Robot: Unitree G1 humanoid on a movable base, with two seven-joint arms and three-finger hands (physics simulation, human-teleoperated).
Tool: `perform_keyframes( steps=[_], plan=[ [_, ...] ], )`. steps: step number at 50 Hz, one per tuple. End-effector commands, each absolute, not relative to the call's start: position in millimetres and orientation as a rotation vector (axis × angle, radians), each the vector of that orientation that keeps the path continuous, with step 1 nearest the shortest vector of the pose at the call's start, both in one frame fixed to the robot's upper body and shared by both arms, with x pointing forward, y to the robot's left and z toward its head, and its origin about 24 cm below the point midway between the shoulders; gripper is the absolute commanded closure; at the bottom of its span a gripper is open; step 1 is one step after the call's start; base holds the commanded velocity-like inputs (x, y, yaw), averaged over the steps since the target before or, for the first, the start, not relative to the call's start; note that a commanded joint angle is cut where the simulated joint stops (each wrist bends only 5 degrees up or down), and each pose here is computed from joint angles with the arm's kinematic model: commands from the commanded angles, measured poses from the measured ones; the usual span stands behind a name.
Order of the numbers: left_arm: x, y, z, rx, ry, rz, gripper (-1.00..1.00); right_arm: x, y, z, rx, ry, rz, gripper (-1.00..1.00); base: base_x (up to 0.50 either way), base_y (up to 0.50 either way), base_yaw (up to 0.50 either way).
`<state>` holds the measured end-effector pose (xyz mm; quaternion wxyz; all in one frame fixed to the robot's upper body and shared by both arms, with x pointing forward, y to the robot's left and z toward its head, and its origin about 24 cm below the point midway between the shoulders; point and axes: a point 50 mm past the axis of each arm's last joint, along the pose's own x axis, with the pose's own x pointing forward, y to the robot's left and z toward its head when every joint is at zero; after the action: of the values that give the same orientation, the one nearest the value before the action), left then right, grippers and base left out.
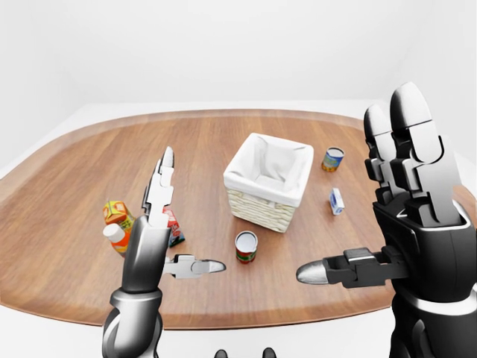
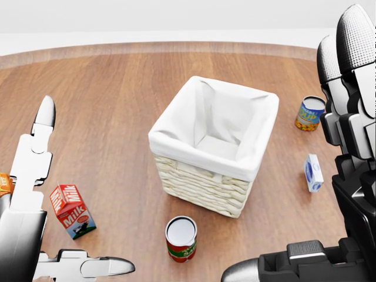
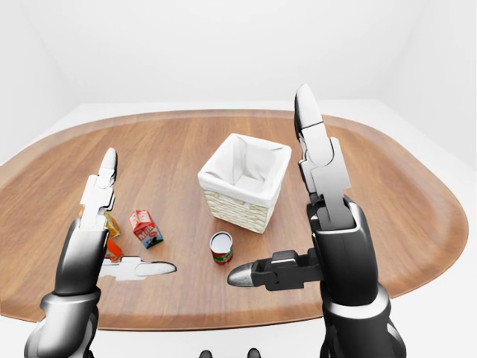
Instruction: Pick the milk and place it in the basket.
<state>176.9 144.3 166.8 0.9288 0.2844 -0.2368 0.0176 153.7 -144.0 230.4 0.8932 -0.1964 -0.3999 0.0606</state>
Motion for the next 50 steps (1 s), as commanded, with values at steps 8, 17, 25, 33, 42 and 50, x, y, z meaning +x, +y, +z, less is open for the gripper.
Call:
perform_keyframes(
  steps=[8, 17, 25, 33, 42, 50],
  plan=[
    [175.2, 144.3, 167.0, 0.586, -0.488, 0.036, -1.00, 153.3, -143.9, 228.7, -0.404, -0.818, 0.129, -1.00, 0.21, 0.00, 0.00],
    [178.9, 144.9, 163.5, 0.582, -0.480, 0.036, -1.00, 153.5, -143.2, 230.2, -0.409, -0.829, 0.130, -1.00, 0.21, 0.00, 0.00],
    [179.4, 148.6, 165.6, 0.580, -0.479, 0.050, -1.00, 153.5, -142.8, 229.7, -0.406, -0.825, 0.131, -1.00, 0.21, 0.00, 0.00],
    [177.9, 147.1, 163.8, 0.584, -0.476, 0.042, -1.00, 153.2, -144.3, 228.5, -0.400, -0.817, 0.131, -1.00, 0.20, 0.00, 0.00],
    [177.4, 150.1, 162.1, 0.580, -0.466, 0.044, -1.00, 153.1, -143.2, 227.6, -0.399, -0.811, 0.135, -1.00, 0.20, 0.00, 0.00],
    [170.1, 151.4, 171.2, 0.591, -0.481, 0.054, -1.00, 152.9, -142.7, 226.8, -0.392, -0.808, 0.142, -1.00, 0.21, 0.00, 0.00]
  ],
)
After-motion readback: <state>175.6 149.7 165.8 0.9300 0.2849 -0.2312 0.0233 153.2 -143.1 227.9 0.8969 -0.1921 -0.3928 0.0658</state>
